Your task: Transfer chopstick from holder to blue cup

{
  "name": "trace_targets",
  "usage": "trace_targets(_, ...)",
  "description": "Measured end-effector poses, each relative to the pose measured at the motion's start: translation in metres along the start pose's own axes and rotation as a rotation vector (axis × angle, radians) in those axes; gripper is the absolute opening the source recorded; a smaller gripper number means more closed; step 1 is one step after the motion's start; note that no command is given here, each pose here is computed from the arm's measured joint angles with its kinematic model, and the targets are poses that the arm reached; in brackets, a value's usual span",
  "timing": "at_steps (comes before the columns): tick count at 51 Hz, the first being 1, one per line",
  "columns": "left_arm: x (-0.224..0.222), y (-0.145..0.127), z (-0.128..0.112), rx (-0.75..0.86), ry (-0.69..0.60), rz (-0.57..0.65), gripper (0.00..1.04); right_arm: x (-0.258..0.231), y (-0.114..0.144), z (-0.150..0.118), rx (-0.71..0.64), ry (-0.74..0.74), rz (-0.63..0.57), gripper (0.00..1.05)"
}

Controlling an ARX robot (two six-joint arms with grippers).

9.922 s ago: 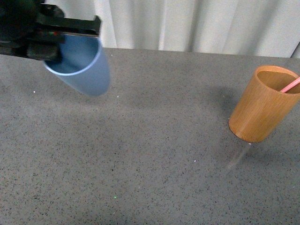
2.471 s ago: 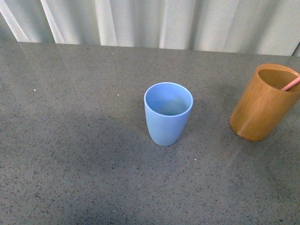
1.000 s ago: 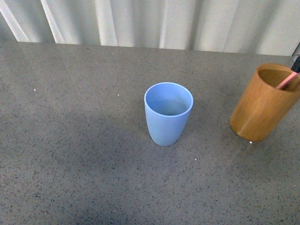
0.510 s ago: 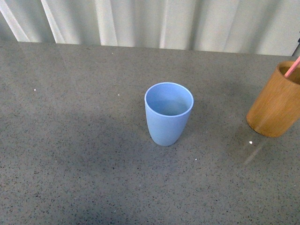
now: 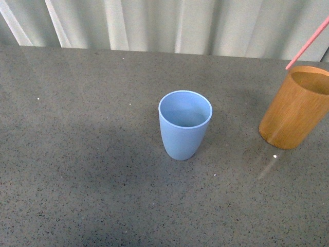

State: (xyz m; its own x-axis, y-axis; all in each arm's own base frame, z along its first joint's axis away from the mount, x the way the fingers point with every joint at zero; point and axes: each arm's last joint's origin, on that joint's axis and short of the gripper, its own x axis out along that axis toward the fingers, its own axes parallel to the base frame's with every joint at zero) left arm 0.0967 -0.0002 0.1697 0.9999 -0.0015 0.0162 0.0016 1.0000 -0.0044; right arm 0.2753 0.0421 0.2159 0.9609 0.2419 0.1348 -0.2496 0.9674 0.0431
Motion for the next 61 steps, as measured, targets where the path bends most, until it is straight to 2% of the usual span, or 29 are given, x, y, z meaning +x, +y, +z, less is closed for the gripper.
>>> trace_targets(14, 0.000, 0.000, 0.000, 0.000, 0.000, 0.000, 0.98, -0.003, 0.017, 0.029, 0.023, -0.040, 0.029, 0.01)
trace_targets(23, 0.000, 0.000, 0.000, 0.000, 0.000, 0.000, 0.98, -0.005, 0.032, 0.032, 0.069, -0.013, 0.035, 0.01)
trace_targets(33, 0.000, 0.000, 0.000, 0.000, 0.000, 0.000, 0.98, -0.005, 0.053, 0.024, 0.123, 0.024, 0.073, 0.01)
trace_targets(41, 0.000, 0.000, 0.000, 0.000, 0.000, 0.000, 0.98, 0.000, 0.070, 0.001, 0.169, 0.115, 0.089, 0.01)
trace_targets(61, 0.000, 0.000, 0.000, 0.000, 0.000, 0.000, 0.98, 0.020, 0.090, -0.030, 0.192, 0.193, 0.117, 0.01)
